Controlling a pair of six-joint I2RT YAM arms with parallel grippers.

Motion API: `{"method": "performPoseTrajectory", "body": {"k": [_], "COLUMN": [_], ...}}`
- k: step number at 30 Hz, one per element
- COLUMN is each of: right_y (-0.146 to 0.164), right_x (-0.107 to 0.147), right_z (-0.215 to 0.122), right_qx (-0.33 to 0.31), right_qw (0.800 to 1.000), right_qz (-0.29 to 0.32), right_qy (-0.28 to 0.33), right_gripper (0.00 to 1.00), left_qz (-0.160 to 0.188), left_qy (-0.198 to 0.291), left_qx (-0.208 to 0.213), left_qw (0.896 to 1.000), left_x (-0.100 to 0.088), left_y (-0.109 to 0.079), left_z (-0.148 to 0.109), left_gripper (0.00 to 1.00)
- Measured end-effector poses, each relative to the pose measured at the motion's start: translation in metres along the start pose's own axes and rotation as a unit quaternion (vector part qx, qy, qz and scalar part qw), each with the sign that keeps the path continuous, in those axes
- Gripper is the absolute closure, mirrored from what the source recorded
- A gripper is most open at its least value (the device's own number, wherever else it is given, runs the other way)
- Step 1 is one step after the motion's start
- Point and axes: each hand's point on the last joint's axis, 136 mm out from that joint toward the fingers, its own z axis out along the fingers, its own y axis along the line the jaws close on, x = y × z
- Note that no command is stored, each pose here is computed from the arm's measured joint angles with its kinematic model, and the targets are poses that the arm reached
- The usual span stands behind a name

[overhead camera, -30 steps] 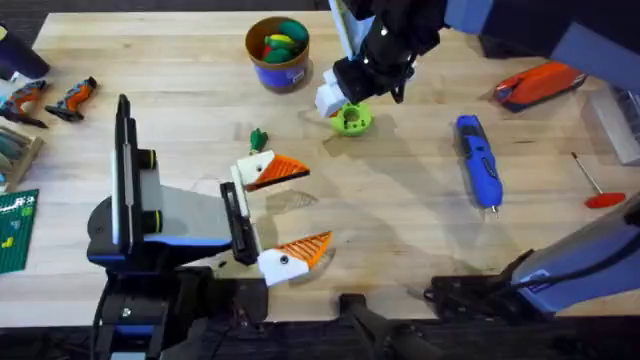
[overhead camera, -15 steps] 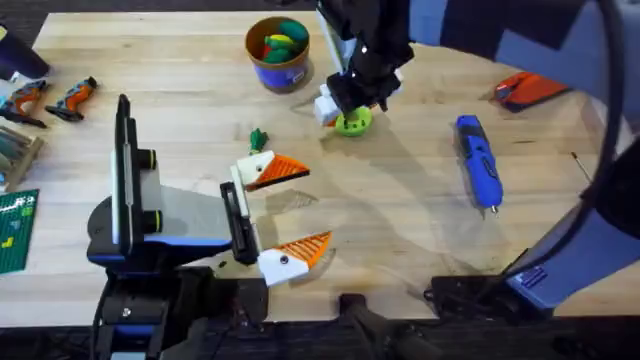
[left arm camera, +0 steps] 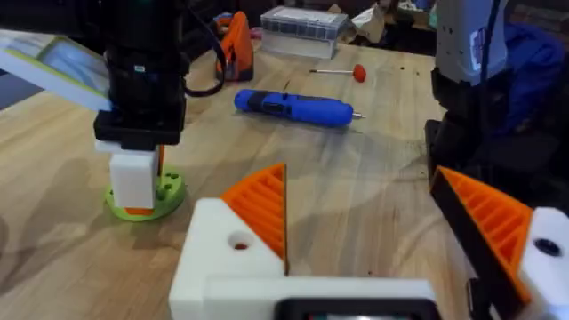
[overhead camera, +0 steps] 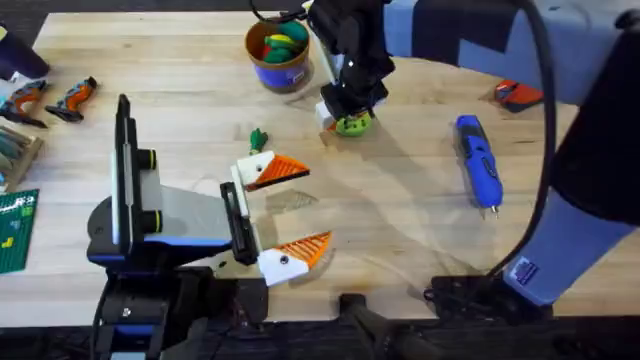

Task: Pick up the gripper from the table and insert it into the empty holder that is missing its gripper. Then pick up a screw, insert it into the mounting hole, and use the screwdriver to tighten it. Finally, clean up the table by picking up the vegetable and placing it into the bucket.

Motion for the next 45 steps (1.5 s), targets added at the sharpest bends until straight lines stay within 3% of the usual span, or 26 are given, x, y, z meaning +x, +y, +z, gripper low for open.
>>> {"method": "performPoseTrajectory", "body": {"k": [4,6,7,45], "right_y": [0.0005,0.0008,0.0007,-0.0008], "right_x": [-0.0025,-0.0038,-0.0042,0.0030], "right_z": [0.0013,0.0013,0.0013,0.0036], "right_qx": [-0.001,-0.001,-0.001,0.003], "right_qw": [1.000,1.000,1.000,1.000], "right_qz": [0.000,0.001,0.001,0.000], "right_qy": [-0.004,-0.007,-0.008,0.008], "right_gripper": [0.499,0.551,0.627,0.851], "left_qz": [0.000,0.000,0.000,0.000], "left_qy": [0.000,0.000,0.000,0.000], "left_qx": [0.000,0.000,0.000,0.000], "left_qw": [1.000,1.000,1.000,1.000], "left_x": [0.0000,0.0000,0.0000,0.0000], "left_y": [0.0000,0.0000,0.0000,0.0000], "left_z": [0.0000,0.0000,0.0000,0.0000], "left_gripper": [0.015,0.015,0.015,0.015]}}
